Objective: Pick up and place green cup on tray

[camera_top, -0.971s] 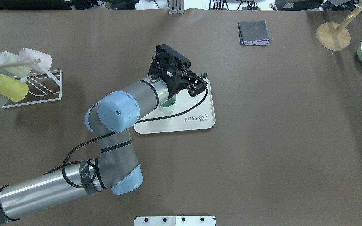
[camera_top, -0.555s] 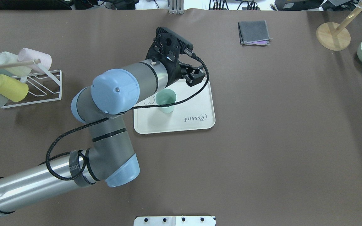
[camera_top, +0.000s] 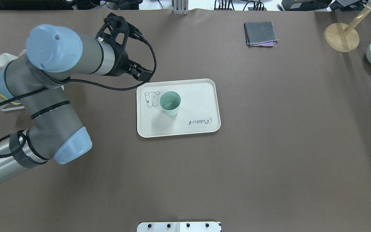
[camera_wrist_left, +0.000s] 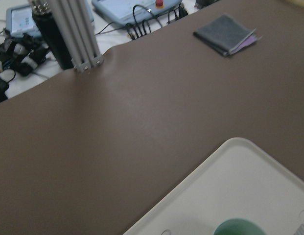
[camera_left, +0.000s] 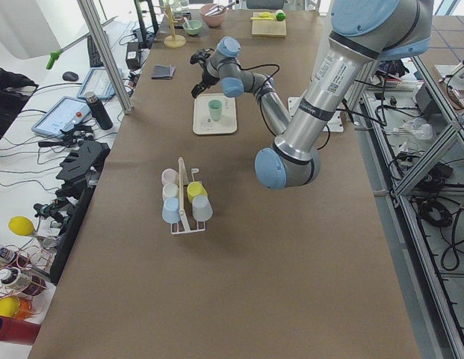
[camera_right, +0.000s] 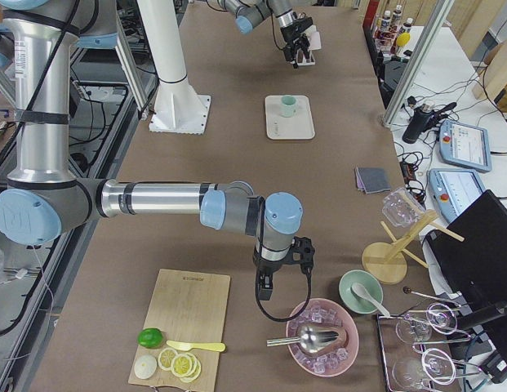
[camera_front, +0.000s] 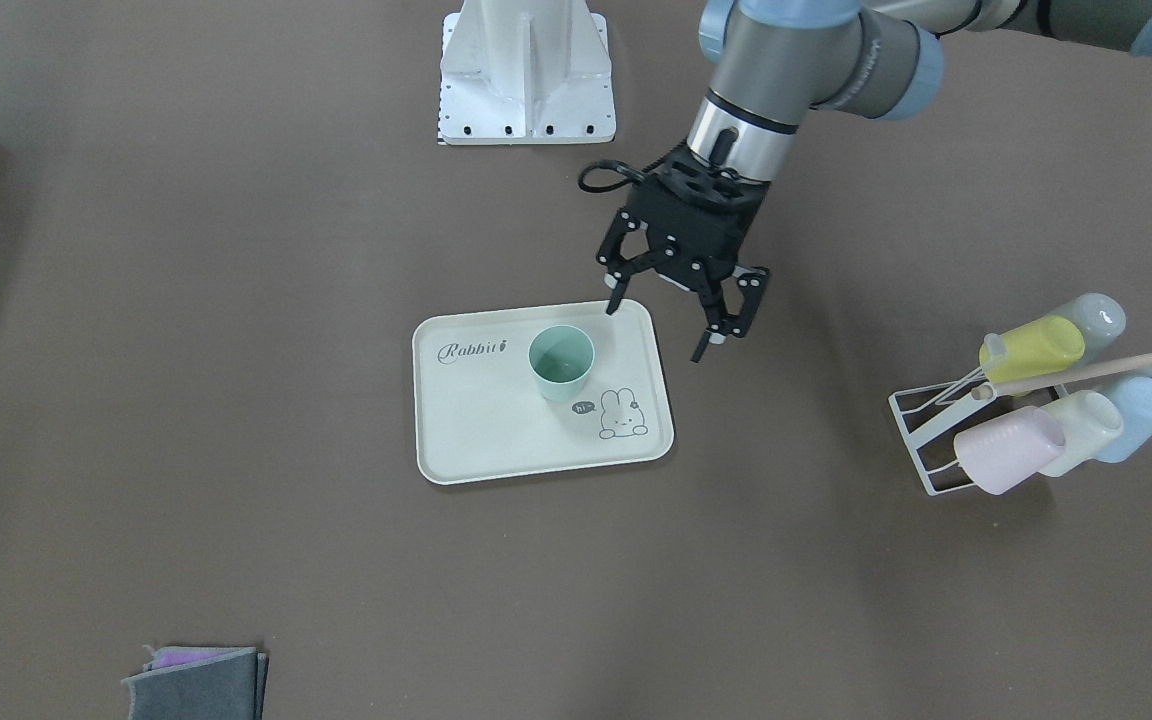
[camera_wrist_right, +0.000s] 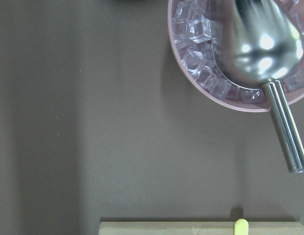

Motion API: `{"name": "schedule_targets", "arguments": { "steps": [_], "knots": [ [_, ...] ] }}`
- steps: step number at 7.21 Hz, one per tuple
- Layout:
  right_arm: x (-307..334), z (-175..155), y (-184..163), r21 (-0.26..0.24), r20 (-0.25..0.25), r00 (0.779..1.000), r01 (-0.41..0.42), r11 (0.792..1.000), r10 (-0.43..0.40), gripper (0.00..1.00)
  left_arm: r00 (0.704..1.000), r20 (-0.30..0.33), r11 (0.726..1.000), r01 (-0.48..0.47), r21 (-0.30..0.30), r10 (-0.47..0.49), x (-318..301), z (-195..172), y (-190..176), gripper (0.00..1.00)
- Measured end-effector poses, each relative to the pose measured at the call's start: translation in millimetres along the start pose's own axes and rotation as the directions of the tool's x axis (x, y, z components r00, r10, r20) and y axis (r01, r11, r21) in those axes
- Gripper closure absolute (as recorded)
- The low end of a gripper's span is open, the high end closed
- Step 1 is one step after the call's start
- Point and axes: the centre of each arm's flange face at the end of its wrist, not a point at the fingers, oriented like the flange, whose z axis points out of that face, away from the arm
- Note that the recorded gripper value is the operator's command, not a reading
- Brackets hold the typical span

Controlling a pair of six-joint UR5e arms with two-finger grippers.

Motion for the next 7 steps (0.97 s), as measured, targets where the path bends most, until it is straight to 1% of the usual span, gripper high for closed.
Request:
{"name": "schedule_targets", "arguments": {
  "steps": [1, 2, 3, 4, 5, 6, 7],
  "knots": [
    [0, 0, 0, 0.0, 0.0, 1.0, 0.0, 1.0, 0.0, 0.0, 0.999, 0.012, 0.996, 0.036, -0.08, -0.036, -34, -2, 4, 0.02],
    [0, 0, 0, 0.0, 0.0, 1.0, 0.0, 1.0, 0.0, 0.0, 0.998, 0.033, 0.991, 0.058, -0.124, -0.055, -78, -12, 5, 0.02],
    [0, 0, 0, 0.0, 0.0, 1.0, 0.0, 1.0, 0.0, 0.0, 0.996, 0.078, 0.985, 0.064, -0.162, -0.052, -133, -27, 7, 0.02],
    [0, 0, 0, 0.0, 0.0, 1.0, 0.0, 1.0, 0.0, 0.0, 0.992, 0.126, 0.976, 0.046, -0.212, -0.019, -185, -42, 11, 0.02],
    [0, 0, 0, 0.0, 0.0, 1.0, 0.0, 1.0, 0.0, 0.0, 0.985, 0.173, 0.959, 0.026, -0.283, 0.024, -236, -59, 15, 0.02],
    [0, 0, 0, 0.0, 0.0, 1.0, 0.0, 1.0, 0.0, 0.0, 0.976, 0.217, 0.937, 0.048, -0.346, 0.03, -280, -76, 22, 0.02],
    [0, 0, 0, 0.0, 0.0, 1.0, 0.0, 1.0, 0.0, 0.0, 0.963, 0.27, 0.911, 0.118, -0.395, -0.007, -328, -87, 38, 0.02]
  ]
}}
